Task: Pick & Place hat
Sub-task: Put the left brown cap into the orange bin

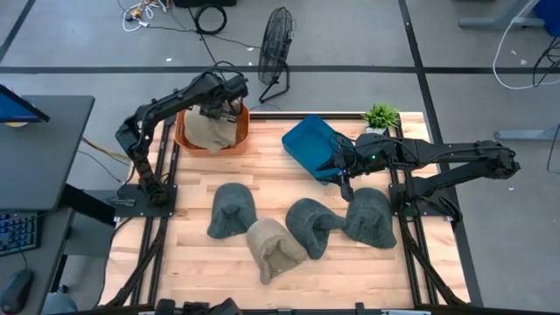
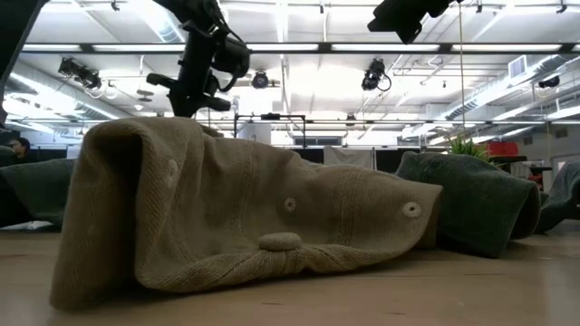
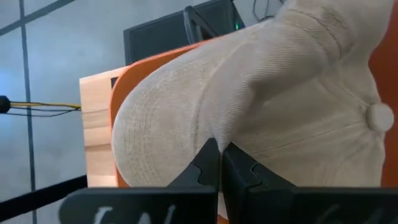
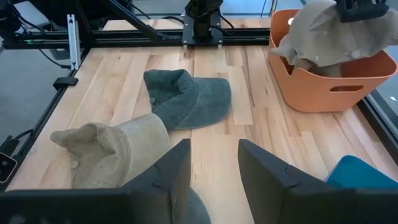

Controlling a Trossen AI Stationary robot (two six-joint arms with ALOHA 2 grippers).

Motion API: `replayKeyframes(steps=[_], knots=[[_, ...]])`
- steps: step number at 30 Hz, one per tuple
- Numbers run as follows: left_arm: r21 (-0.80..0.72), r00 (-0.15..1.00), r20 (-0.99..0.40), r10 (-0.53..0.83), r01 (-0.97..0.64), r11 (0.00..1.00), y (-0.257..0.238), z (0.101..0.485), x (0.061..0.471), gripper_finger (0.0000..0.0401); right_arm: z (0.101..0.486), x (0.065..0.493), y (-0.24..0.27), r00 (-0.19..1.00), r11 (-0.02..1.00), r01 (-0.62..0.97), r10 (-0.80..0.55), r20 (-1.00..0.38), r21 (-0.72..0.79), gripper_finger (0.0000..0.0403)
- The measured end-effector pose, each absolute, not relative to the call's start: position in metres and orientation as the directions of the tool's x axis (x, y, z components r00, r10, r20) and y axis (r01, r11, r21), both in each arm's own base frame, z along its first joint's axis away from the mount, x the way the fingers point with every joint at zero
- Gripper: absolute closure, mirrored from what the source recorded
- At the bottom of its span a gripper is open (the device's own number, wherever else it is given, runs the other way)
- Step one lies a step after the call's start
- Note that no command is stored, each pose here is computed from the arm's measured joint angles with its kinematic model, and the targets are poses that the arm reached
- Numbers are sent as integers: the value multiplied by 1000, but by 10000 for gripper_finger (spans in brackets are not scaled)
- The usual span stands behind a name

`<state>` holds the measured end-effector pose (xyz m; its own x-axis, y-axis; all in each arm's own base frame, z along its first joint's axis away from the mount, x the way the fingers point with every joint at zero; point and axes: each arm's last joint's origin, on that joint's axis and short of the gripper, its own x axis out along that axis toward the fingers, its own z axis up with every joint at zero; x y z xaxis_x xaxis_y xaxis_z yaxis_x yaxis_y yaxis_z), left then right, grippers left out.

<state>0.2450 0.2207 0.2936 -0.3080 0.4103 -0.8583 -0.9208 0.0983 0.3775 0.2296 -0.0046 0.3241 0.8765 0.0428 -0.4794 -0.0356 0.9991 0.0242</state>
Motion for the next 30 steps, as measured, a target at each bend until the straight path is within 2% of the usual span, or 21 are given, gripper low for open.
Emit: replayKeyframes(steps=[9, 16, 22, 27, 30], knots=[[363, -301, -901, 312, -917, 163, 220, 263, 247, 394, 324, 230, -5, 877, 999, -35, 43, -479, 24, 266], [342, -286, -910, 299, -926, 157, 223, 225, 242, 395, 324, 230, -5, 877, 999, -35, 42, -479, 25, 266], [251, -197, -937, 289, -954, 163, 227, 199, 239, 373, 324, 230, -5, 877, 999, -35, 43, -479, 25, 266], [231, -184, -942, 281, -962, 146, 230, 188, 233, 348, 324, 230, -5, 877, 999, -35, 43, -479, 25, 266], [242, -186, -944, 274, -952, 187, 230, 192, 233, 328, 324, 230, -5, 877, 999, -35, 43, -479, 25, 266]])
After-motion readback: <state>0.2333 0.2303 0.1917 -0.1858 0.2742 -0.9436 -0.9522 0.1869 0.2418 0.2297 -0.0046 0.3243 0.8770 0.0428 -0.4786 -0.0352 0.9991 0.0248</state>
